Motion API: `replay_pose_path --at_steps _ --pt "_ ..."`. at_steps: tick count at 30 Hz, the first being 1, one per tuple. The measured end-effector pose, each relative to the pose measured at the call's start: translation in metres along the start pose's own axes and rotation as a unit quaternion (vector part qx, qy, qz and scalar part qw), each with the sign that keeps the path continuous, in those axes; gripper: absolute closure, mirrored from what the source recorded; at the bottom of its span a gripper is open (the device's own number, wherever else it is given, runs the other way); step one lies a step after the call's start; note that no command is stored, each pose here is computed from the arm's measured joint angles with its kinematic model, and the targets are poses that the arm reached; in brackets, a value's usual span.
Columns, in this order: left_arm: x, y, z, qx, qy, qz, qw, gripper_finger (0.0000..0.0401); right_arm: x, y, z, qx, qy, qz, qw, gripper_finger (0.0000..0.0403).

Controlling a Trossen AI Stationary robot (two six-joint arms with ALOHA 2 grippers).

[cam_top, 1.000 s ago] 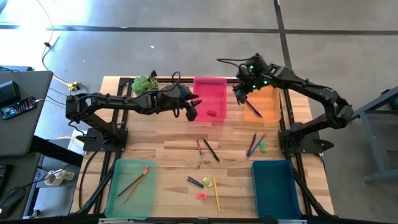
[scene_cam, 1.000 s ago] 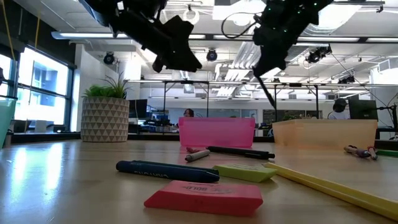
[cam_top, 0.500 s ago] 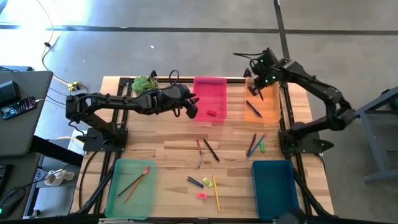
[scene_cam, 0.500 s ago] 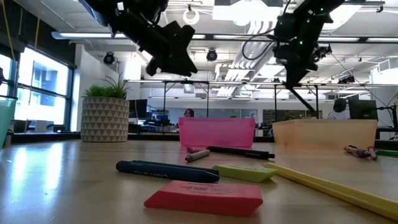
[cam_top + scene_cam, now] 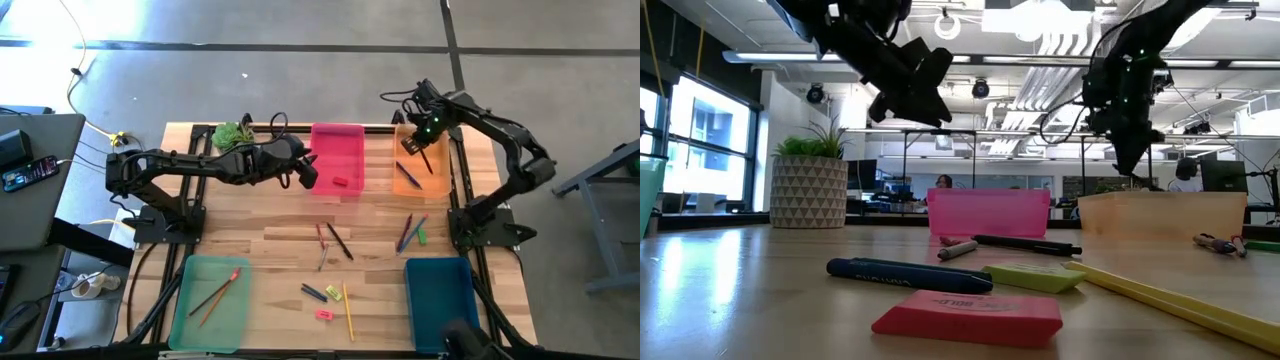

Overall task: Sort crayons/erasers/pens/pencils in bins
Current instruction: Put the left black pen into the orange bin

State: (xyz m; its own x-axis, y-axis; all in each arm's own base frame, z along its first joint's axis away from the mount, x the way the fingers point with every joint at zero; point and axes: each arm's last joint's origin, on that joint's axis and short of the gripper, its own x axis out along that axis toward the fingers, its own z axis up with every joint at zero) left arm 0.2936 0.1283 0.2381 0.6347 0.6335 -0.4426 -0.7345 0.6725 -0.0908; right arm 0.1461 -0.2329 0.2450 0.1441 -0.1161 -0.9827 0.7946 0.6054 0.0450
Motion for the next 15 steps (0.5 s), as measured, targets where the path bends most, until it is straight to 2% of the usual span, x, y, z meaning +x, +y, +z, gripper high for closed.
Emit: replay_pose_path --at_steps 6,15 --pt "0.0 0.005 -0.007 -0.011 0.025 0.058 0.998 0.0284 0.023 -0.004 0.005 -0.001 0.05 0.027 0.998 0.0378" --pt "-0.016 0.016 -0.026 -0.075 0.13 0.112 0.982 0.0284 0.046 -0.005 0.008 0.001 0.097 0.031 0.995 0.0338"
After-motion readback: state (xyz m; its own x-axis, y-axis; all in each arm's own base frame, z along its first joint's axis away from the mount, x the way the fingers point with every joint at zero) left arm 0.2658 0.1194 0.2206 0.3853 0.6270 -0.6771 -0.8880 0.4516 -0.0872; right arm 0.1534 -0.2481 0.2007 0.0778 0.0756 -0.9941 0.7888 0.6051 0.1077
